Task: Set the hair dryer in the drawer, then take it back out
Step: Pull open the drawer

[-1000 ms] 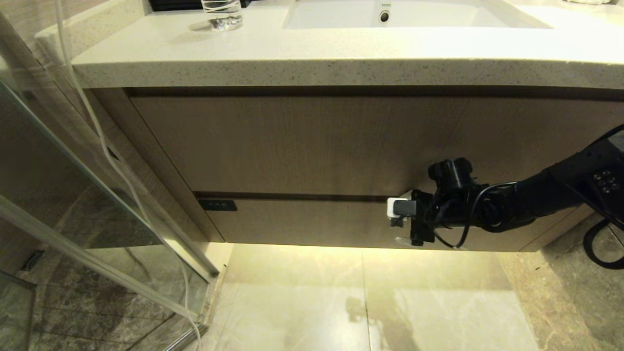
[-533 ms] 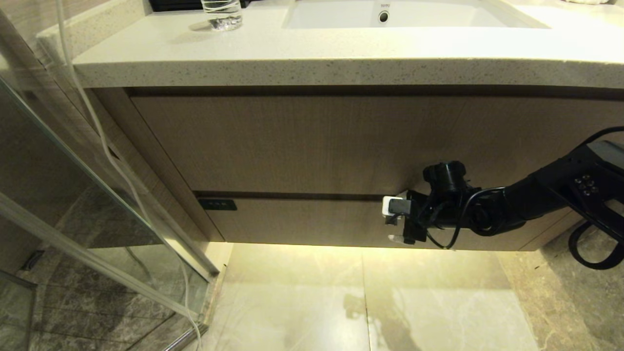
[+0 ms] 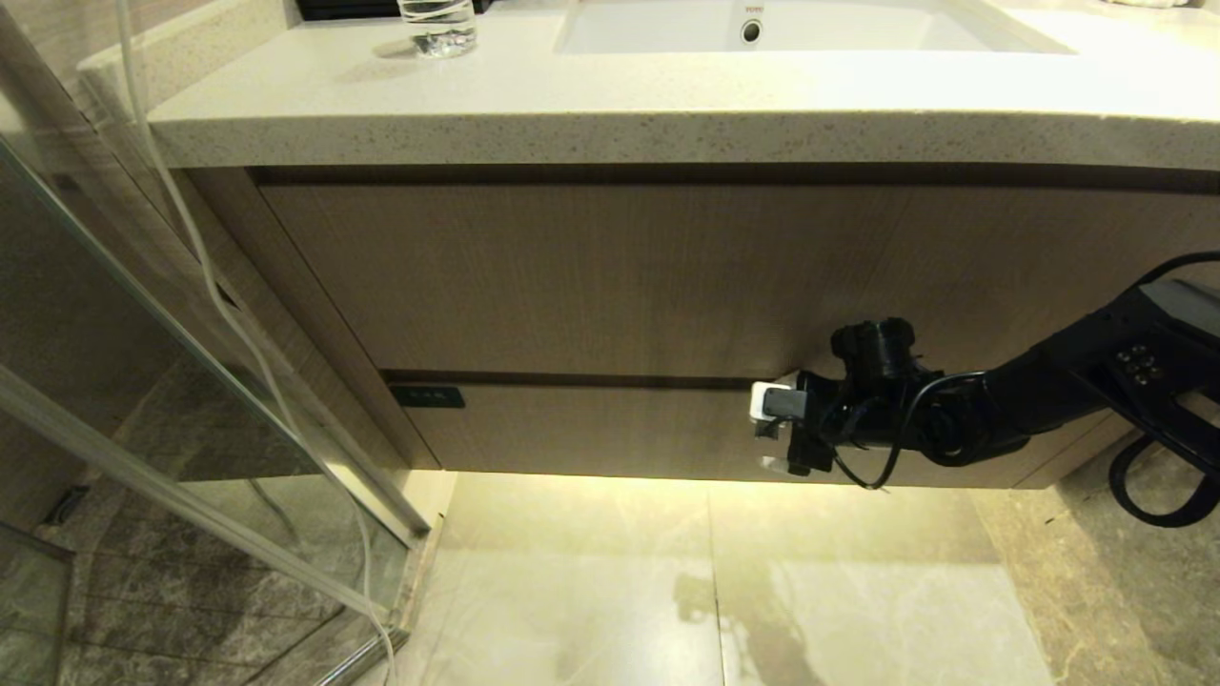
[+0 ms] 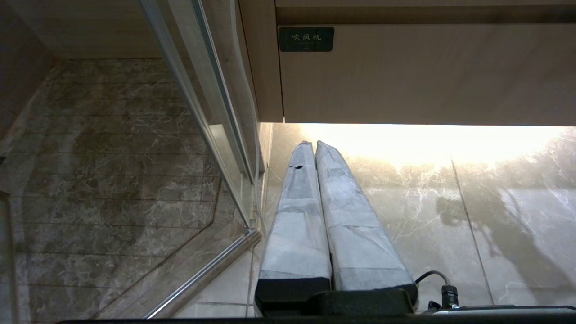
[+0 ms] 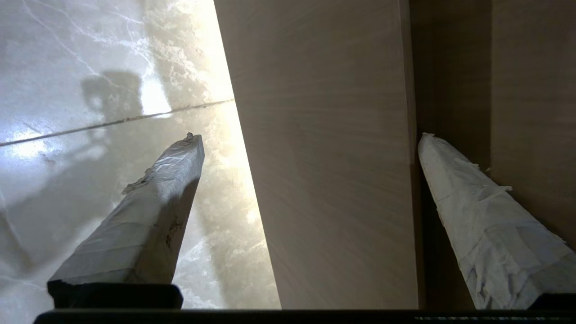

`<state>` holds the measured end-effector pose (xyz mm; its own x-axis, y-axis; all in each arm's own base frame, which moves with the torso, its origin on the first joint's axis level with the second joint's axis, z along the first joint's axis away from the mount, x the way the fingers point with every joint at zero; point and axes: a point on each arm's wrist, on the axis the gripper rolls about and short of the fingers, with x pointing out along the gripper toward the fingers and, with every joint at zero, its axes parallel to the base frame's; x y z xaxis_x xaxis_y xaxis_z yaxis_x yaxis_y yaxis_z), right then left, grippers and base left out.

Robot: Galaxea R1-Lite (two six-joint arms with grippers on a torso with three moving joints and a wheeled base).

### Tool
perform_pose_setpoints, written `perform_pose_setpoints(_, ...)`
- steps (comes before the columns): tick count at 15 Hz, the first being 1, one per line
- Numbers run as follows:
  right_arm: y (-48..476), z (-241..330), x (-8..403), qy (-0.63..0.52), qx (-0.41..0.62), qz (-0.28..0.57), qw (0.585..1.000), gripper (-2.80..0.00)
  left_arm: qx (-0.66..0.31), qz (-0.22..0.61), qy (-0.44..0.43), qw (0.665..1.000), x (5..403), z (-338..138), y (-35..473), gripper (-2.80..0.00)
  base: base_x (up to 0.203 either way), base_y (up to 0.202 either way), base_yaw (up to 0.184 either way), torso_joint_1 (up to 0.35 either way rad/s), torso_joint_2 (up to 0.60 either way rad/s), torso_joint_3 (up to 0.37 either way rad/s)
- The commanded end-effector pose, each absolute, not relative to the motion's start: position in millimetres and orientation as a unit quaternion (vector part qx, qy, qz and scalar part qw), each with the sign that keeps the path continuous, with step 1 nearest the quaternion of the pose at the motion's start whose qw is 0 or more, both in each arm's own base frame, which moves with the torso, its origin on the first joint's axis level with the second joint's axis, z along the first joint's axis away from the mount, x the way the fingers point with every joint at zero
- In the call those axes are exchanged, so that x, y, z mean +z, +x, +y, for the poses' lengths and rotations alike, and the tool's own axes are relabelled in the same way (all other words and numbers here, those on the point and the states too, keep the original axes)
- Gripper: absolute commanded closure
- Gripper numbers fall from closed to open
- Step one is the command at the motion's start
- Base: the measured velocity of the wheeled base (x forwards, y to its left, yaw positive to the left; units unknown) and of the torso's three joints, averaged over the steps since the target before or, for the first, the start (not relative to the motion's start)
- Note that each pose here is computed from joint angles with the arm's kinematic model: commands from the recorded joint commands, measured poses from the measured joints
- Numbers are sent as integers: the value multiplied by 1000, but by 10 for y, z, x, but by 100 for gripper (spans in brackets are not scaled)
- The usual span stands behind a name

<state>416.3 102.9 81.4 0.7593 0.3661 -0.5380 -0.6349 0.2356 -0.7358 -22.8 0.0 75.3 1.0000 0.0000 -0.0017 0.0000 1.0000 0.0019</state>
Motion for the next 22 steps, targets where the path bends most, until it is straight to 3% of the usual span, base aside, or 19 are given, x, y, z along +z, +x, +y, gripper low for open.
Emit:
perform_pose_setpoints(1, 4105, 1023, 757, -525, 337, 144, 768, -280, 0, 1, 1, 1000, 753, 0, -228, 0, 0, 0, 0, 0, 0, 0)
perform_pose_setpoints(10, 4005, 981, 750, -505, 366, 207, 754, -280, 0, 1, 1, 1000, 753, 0, -228, 0, 0, 0, 0, 0, 0, 0)
perform_pose_setpoints(17, 3637, 817, 1059, -476, 395, 166, 768, -280, 0, 1, 1, 1000, 753, 0, -228, 0, 0, 0, 0, 0, 0, 0)
perform_pose_setpoints(22, 3562, 805, 984, -473, 396, 111, 779, -280, 0, 1, 1, 1000, 753, 0, -228, 0, 0, 0, 0, 0, 0, 0)
